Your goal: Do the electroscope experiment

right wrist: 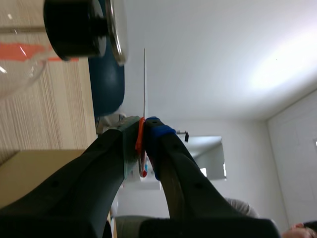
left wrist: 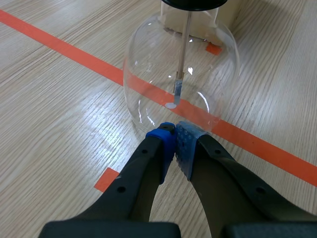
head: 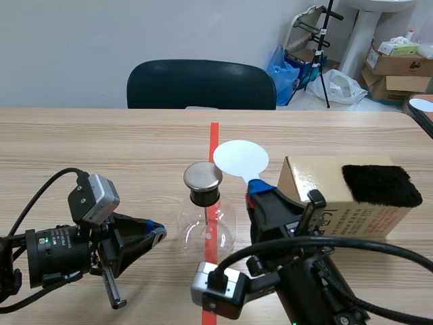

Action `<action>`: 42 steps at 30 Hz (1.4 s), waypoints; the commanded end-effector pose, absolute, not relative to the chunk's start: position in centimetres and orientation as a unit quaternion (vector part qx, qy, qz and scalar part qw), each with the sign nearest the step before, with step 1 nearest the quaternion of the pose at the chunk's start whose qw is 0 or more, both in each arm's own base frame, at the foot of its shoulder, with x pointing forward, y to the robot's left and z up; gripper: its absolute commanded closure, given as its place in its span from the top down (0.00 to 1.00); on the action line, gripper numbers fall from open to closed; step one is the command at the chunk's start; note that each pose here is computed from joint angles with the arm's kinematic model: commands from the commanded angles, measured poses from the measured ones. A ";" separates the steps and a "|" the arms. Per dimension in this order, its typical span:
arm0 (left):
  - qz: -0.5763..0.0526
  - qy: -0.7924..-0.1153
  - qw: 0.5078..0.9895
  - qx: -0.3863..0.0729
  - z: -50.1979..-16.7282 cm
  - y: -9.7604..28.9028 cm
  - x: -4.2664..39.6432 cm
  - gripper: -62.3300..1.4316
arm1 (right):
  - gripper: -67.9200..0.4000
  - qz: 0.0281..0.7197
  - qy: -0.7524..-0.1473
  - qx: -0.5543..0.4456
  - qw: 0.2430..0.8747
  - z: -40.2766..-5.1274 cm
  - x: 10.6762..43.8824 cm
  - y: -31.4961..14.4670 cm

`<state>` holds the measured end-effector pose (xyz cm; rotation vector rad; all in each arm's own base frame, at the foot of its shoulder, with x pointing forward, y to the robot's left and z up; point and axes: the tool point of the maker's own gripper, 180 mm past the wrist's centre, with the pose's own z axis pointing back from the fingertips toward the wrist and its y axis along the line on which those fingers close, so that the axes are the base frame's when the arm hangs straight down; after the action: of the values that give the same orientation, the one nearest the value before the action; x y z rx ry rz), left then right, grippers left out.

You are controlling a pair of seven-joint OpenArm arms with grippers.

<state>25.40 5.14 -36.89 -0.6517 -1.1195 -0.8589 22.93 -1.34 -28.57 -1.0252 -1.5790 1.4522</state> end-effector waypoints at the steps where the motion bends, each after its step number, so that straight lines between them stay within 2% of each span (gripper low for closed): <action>1: -0.383 -0.524 0.700 -0.297 -35.6 4.9 26.1 0.07 | 0.02 0.550 -0.621 -0.419 0.370 -27.2 23.5 -2.0; 9: -0.383 -0.525 0.700 -0.297 -35.6 4.9 26.1 0.07 | 0.02 0.511 -0.587 -0.465 0.422 -27.3 24.5 -4.9; 17: -0.383 -0.525 0.700 -0.297 -35.6 4.9 26.1 0.07 | 0.02 0.493 -0.570 -0.485 0.445 -27.3 24.7 -6.3; 42: -0.383 -0.525 0.700 -0.297 -35.6 4.9 26.1 0.07 | 0.02 0.492 -0.569 -0.485 0.445 -27.3 24.7 -6.4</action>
<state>25.40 5.14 -36.89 -0.6517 -1.1195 -0.8589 24.29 -6.23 -28.66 -1.1737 -1.3751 1.2447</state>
